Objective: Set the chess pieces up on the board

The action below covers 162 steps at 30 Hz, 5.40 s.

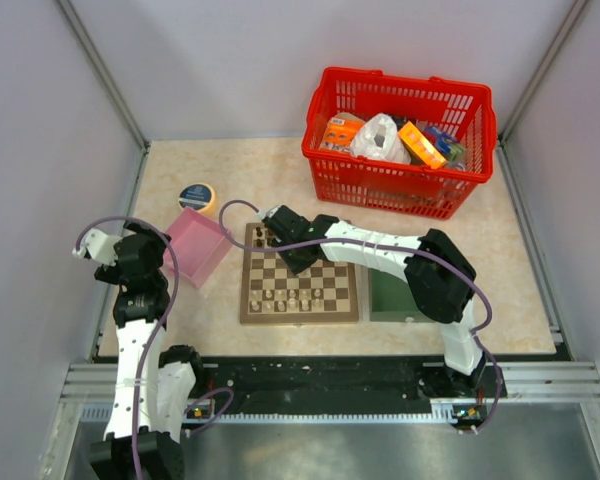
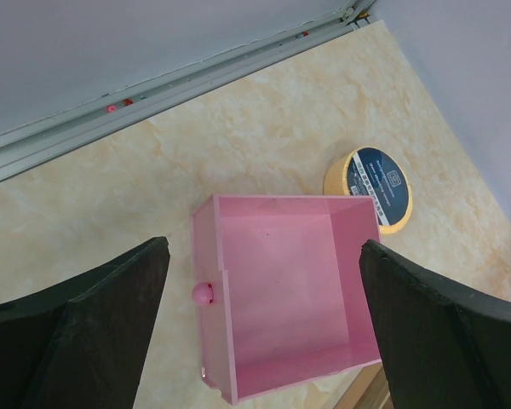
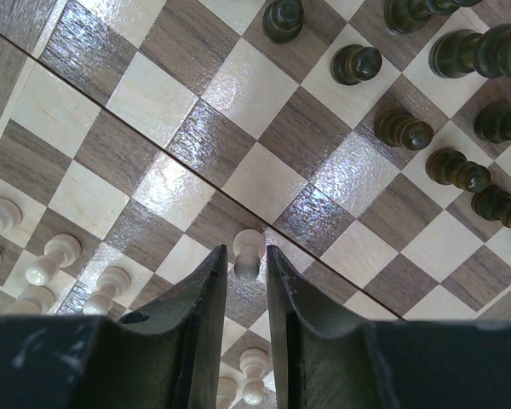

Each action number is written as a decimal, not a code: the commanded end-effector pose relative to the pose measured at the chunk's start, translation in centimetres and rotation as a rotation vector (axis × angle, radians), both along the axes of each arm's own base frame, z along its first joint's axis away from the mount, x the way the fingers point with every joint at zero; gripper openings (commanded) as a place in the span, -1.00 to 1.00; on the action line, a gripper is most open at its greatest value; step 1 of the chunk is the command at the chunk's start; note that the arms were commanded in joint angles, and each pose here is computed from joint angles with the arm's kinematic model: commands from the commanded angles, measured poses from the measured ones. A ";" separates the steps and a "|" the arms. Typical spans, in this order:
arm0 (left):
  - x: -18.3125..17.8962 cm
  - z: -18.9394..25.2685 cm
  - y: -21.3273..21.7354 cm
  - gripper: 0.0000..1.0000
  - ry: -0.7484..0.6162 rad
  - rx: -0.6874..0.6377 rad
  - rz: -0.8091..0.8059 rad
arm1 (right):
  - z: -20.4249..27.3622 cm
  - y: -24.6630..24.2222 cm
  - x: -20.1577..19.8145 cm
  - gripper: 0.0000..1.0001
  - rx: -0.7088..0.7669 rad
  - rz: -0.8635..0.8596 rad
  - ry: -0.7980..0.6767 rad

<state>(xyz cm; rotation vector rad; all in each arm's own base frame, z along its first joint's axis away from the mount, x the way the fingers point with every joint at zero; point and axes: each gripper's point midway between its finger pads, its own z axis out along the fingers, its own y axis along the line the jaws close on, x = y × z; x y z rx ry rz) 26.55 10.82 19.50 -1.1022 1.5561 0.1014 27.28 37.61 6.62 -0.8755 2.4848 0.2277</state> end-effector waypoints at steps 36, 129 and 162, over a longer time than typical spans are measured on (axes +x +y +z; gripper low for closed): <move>0.3 1.5 0.3 0.97 -0.048 0.010 0.011 | 10.5 -4.8 -0.2 -0.63 0.141 -0.126 -0.197; 0.3 1.5 0.1 0.97 -0.056 0.003 -0.001 | 3.8 -21.1 1.9 -0.06 0.092 -0.529 -0.118; 0.3 1.0 0.1 0.97 -0.045 0.000 0.002 | -0.9 -21.2 5.6 -0.21 0.057 -0.515 -0.072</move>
